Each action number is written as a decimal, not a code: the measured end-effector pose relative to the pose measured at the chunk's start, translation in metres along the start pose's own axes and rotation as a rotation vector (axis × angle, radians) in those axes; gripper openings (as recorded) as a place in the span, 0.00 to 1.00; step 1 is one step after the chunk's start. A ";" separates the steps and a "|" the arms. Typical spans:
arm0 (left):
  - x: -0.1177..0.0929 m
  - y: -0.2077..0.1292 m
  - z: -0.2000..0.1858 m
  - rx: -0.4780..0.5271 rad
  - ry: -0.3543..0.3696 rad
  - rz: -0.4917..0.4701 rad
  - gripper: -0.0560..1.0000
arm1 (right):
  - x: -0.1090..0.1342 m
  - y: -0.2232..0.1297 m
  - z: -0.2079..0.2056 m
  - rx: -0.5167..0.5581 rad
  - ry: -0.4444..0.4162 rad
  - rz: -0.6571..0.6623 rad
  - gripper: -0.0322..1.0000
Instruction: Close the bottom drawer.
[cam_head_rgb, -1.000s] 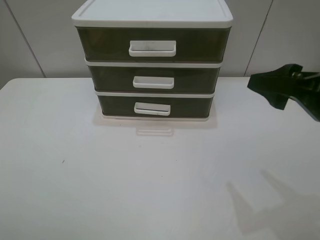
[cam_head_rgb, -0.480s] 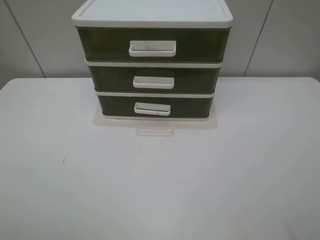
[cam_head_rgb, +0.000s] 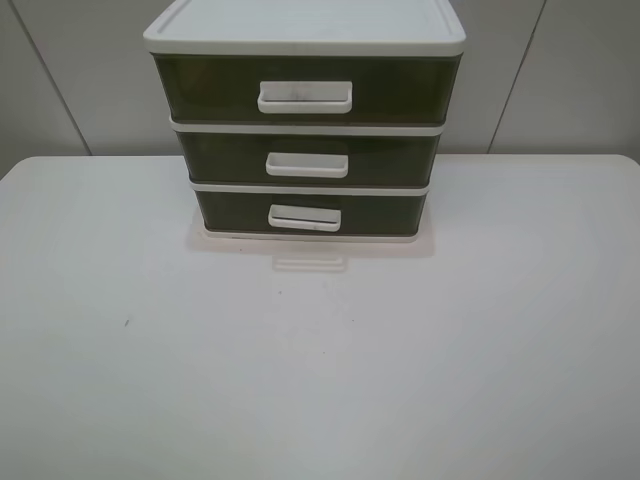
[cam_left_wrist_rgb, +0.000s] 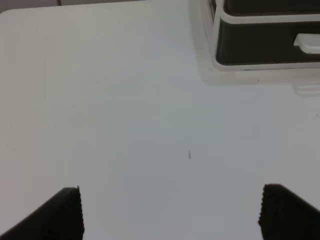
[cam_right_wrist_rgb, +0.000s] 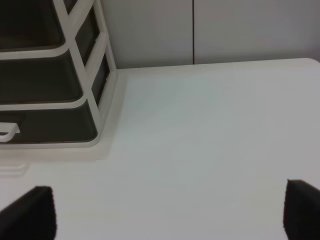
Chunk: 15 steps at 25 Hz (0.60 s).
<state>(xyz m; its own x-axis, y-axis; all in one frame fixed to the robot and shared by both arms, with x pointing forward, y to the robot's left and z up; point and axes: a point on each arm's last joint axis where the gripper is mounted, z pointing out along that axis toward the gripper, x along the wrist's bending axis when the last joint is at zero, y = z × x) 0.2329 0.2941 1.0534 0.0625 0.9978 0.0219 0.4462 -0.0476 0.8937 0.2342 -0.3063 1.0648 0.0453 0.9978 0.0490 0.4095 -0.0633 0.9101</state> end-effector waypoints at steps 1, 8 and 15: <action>0.000 0.000 0.000 0.000 0.000 0.000 0.73 | 0.000 -0.003 0.000 0.001 0.006 0.003 0.80; 0.000 0.000 0.000 0.000 0.000 0.000 0.73 | 0.001 -0.007 0.001 0.024 0.014 0.000 0.80; 0.000 0.000 0.000 0.000 0.000 0.000 0.73 | 0.007 -0.008 0.000 0.029 0.079 -0.057 0.80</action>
<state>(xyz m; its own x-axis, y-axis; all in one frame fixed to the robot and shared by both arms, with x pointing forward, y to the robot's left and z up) 0.2329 0.2941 1.0534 0.0625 0.9978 0.0219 0.4462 -0.0476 0.8937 0.2316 -0.2991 1.0579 -0.0506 0.9982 0.0312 0.4358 -0.0060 0.9000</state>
